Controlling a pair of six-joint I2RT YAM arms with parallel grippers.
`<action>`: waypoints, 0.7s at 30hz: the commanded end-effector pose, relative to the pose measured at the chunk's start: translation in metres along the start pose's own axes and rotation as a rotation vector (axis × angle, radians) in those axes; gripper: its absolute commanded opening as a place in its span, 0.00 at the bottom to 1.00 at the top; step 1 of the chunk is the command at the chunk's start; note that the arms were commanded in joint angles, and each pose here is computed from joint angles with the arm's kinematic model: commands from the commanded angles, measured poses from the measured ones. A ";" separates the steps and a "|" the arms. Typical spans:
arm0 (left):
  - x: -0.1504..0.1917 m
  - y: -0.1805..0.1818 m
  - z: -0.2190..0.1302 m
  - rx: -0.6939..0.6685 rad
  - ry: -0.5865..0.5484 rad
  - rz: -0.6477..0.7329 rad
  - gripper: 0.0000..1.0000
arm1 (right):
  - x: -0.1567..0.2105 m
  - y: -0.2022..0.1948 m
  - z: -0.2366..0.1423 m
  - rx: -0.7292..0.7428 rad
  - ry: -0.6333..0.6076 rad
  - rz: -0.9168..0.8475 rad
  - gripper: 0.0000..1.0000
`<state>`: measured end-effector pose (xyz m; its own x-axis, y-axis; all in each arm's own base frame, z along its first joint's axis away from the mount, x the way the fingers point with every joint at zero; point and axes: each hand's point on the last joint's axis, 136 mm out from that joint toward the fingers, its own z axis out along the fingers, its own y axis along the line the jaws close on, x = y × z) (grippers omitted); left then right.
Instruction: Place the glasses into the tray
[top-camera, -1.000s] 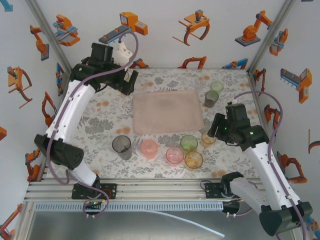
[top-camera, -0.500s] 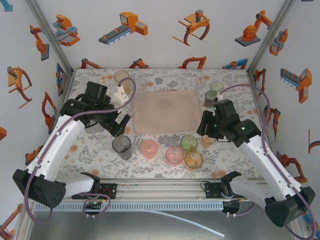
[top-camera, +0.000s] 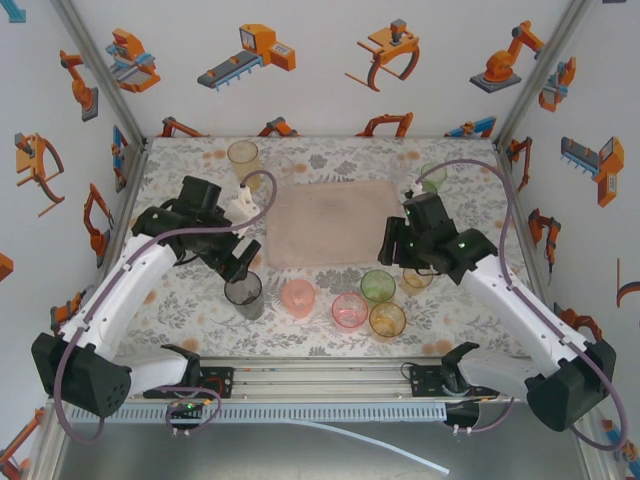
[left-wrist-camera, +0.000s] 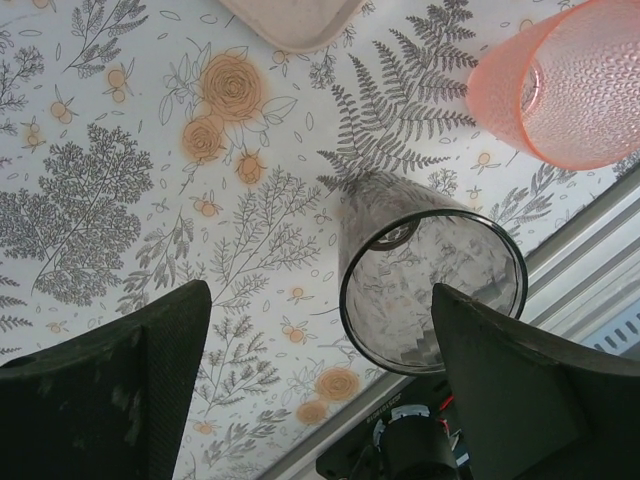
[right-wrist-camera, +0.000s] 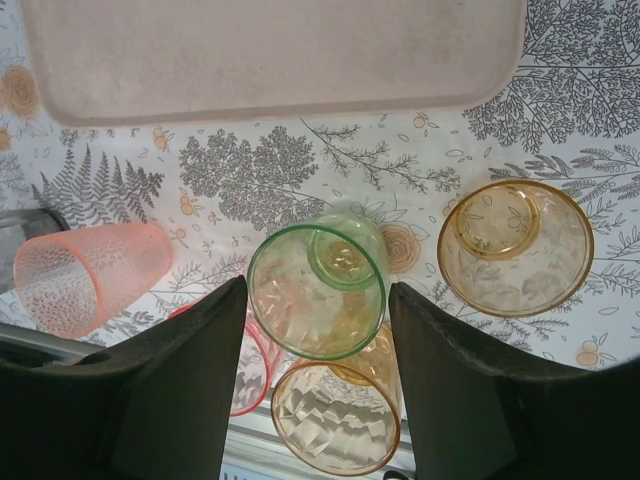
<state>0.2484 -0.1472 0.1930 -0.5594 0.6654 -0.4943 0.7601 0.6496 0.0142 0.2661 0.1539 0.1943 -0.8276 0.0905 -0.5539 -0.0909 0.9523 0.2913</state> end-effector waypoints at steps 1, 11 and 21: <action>0.008 0.003 0.010 0.001 0.036 -0.011 0.78 | -0.010 0.004 0.000 0.009 -0.020 -0.047 0.56; 0.020 0.004 0.025 0.011 0.096 0.001 0.67 | -0.003 -0.006 -0.001 0.021 -0.052 -0.025 0.56; 0.027 0.006 0.033 -0.008 0.101 -0.023 0.60 | -0.005 -0.003 0.008 0.026 -0.033 -0.041 0.56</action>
<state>0.2482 -0.1385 0.1529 -0.6048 0.6896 -0.3982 0.7495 0.6620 0.0080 0.2694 0.1498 0.1864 -0.8204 0.0687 -0.5676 -0.0950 0.9625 0.2540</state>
